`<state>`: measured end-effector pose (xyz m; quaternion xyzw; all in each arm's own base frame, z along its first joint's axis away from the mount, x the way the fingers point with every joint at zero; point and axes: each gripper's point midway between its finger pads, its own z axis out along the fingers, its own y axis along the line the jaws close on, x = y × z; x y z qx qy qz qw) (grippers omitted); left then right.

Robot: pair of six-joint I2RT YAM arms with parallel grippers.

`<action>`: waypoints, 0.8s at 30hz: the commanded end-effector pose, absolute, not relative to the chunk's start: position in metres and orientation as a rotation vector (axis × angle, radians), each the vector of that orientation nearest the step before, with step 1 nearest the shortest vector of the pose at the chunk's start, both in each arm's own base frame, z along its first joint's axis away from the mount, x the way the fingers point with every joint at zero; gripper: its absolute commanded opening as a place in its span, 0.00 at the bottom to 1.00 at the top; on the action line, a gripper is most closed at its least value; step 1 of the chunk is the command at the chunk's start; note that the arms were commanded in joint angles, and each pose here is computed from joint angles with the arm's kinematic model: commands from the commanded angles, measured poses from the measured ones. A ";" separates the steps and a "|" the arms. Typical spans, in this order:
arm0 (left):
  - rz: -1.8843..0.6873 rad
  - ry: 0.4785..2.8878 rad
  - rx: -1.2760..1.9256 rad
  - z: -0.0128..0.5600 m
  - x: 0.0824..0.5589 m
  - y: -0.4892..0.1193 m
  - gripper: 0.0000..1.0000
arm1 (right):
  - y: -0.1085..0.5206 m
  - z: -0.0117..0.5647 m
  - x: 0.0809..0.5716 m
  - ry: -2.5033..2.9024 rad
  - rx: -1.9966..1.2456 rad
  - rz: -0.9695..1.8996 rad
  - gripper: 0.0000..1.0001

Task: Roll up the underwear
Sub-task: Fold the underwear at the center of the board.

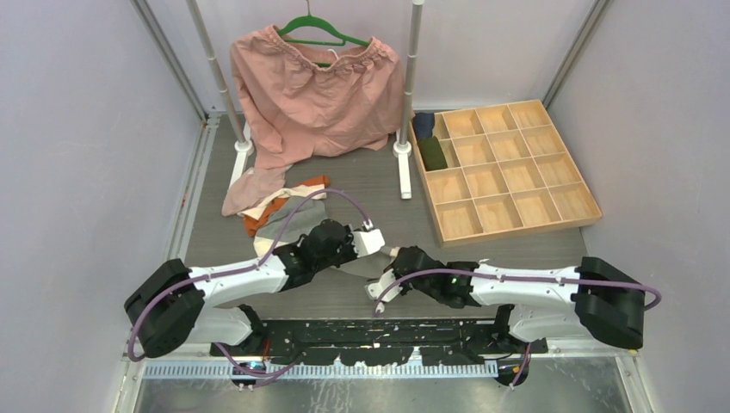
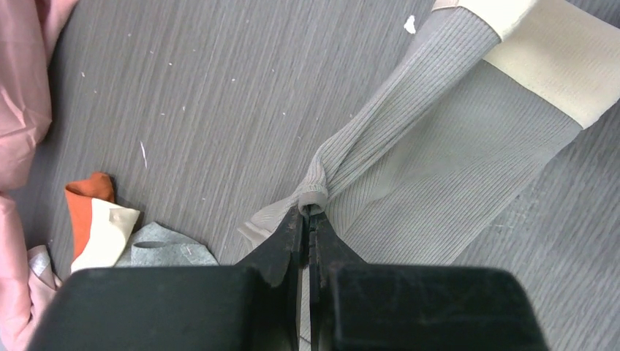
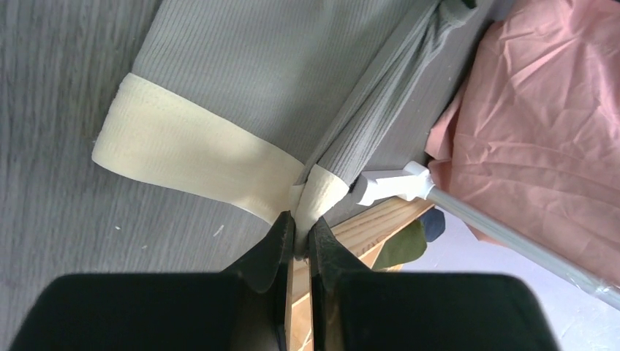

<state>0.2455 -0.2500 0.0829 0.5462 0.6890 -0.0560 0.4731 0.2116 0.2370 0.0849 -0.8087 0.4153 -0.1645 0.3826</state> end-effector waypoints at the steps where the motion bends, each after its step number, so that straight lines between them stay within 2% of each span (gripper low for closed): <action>1: -0.015 1.753 1.320 0.077 0.250 -0.226 0.01 | 0.217 0.066 0.214 1.172 -2.070 -0.502 0.01; 11: -0.163 1.597 1.246 0.108 0.239 -0.239 0.01 | 0.195 0.097 0.259 1.261 -1.964 -0.490 0.01; 24: -0.387 1.603 1.343 0.106 0.192 -0.261 0.01 | 0.209 0.091 0.263 1.288 -1.904 -0.315 0.01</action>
